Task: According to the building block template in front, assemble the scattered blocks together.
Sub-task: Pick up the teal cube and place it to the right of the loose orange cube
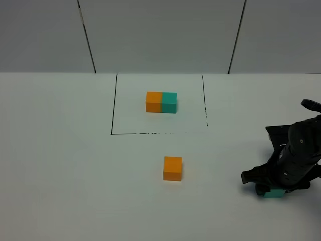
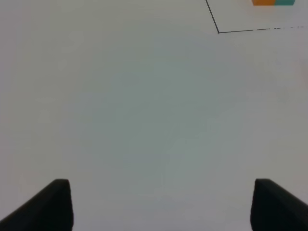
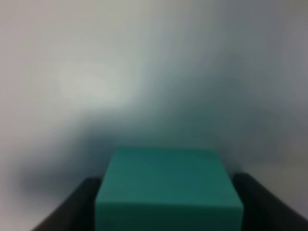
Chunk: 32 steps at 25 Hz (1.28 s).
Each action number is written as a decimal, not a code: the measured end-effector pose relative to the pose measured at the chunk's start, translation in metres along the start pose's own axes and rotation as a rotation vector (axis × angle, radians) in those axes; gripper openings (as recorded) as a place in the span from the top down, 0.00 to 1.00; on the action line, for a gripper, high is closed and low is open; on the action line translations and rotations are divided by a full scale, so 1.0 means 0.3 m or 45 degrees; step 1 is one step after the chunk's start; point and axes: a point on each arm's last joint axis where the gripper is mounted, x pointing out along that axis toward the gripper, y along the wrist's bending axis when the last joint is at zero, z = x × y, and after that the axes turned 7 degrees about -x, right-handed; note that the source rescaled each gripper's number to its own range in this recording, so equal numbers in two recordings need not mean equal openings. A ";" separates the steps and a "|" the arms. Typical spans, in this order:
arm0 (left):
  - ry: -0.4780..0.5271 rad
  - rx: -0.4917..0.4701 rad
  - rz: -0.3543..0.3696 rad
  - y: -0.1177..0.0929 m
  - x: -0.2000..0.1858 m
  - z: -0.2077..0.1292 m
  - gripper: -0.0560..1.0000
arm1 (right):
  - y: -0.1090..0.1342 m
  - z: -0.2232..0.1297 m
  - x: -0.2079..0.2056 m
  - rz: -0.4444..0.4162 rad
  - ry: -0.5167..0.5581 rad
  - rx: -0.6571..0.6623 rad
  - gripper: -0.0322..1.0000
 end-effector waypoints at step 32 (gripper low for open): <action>0.000 0.003 0.000 0.000 0.000 0.000 0.38 | 0.385 0.261 -0.265 -0.013 0.083 -1.527 0.97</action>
